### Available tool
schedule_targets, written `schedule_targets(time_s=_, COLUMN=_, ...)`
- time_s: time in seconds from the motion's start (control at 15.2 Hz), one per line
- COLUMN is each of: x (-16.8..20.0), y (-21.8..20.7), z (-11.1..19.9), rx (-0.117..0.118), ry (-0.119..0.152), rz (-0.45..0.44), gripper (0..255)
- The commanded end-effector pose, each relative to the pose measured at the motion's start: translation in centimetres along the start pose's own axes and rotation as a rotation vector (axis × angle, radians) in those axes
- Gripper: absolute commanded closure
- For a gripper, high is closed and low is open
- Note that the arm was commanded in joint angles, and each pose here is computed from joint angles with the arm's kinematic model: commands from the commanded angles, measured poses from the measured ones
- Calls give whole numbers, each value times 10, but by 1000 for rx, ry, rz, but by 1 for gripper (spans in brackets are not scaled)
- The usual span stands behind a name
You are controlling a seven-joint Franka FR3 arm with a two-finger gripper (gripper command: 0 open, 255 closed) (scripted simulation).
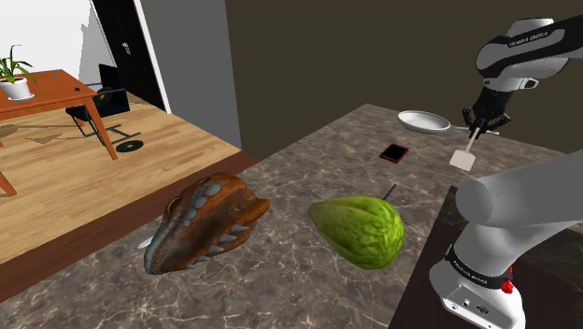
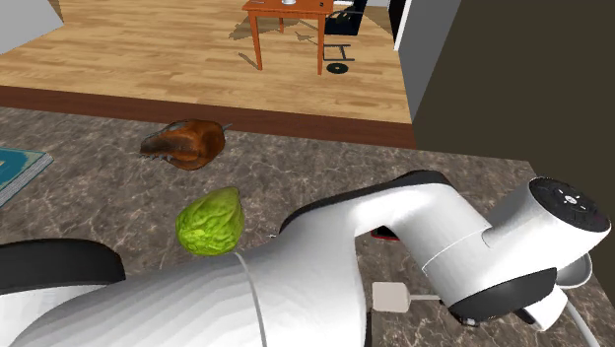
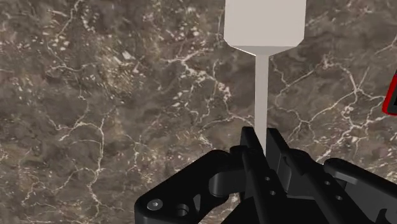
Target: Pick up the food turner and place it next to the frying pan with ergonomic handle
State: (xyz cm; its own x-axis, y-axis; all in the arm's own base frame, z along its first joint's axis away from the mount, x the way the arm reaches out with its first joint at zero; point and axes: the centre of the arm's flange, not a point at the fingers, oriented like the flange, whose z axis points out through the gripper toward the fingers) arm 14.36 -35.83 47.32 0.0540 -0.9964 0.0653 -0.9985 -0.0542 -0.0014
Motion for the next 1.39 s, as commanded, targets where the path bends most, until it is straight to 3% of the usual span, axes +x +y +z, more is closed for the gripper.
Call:
schedule_targets(time_s=0.0, x=23, y=17, z=1, rx=-1, ry=1, rz=-1, gripper=255)
schedule_targets(time_s=0.2, x=59, y=42, z=4, rx=-1, ry=1, rz=-1, gripper=255)
schedule_targets(time_s=1.32, x=53, y=42, z=93, rx=-1, ry=1, rz=-1, gripper=255)
